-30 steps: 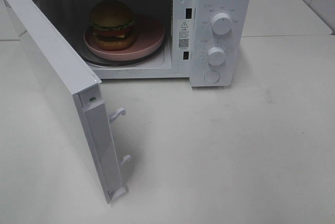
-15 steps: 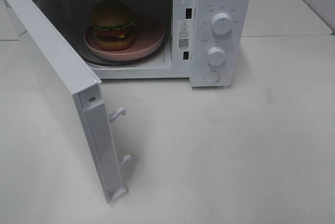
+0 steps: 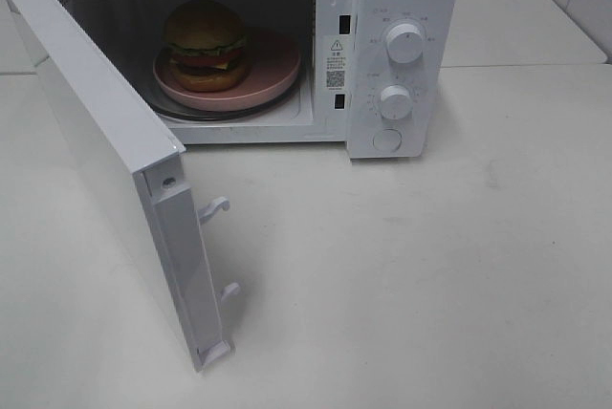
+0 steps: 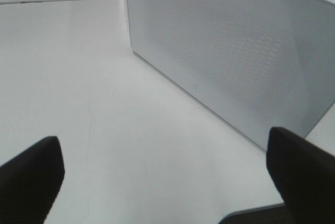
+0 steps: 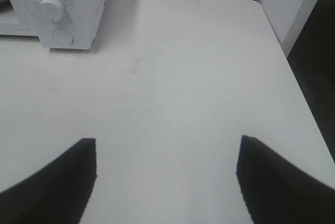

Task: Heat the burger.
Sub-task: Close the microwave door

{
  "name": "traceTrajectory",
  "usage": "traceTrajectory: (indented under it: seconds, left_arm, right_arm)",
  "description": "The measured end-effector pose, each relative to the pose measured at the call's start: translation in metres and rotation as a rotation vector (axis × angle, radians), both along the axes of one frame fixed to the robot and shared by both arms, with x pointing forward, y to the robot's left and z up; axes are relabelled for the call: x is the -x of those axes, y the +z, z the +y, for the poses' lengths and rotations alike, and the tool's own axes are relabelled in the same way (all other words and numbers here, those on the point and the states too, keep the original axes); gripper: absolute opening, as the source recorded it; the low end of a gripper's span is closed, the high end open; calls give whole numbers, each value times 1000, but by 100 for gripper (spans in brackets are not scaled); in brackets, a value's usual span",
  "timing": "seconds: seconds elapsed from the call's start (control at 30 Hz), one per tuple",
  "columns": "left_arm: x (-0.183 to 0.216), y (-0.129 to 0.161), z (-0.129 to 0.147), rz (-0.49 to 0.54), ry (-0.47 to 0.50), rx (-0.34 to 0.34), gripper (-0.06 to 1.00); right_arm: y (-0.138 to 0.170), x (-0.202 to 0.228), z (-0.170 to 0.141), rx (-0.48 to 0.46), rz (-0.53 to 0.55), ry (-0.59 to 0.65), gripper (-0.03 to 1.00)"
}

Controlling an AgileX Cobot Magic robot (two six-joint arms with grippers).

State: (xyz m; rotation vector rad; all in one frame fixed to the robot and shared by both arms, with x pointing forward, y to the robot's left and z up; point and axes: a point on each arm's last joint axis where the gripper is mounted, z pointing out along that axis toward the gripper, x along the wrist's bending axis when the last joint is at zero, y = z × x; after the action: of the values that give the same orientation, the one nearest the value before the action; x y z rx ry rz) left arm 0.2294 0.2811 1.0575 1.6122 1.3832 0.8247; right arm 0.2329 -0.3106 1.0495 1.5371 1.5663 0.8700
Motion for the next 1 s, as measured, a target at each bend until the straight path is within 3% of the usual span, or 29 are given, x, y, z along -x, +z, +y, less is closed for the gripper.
traceTrajectory:
  seconds: [1.0]
  left_arm:
    - [0,0,0,0,0,0,98]
  right_arm:
    - [0,0,0,0,0,0,73]
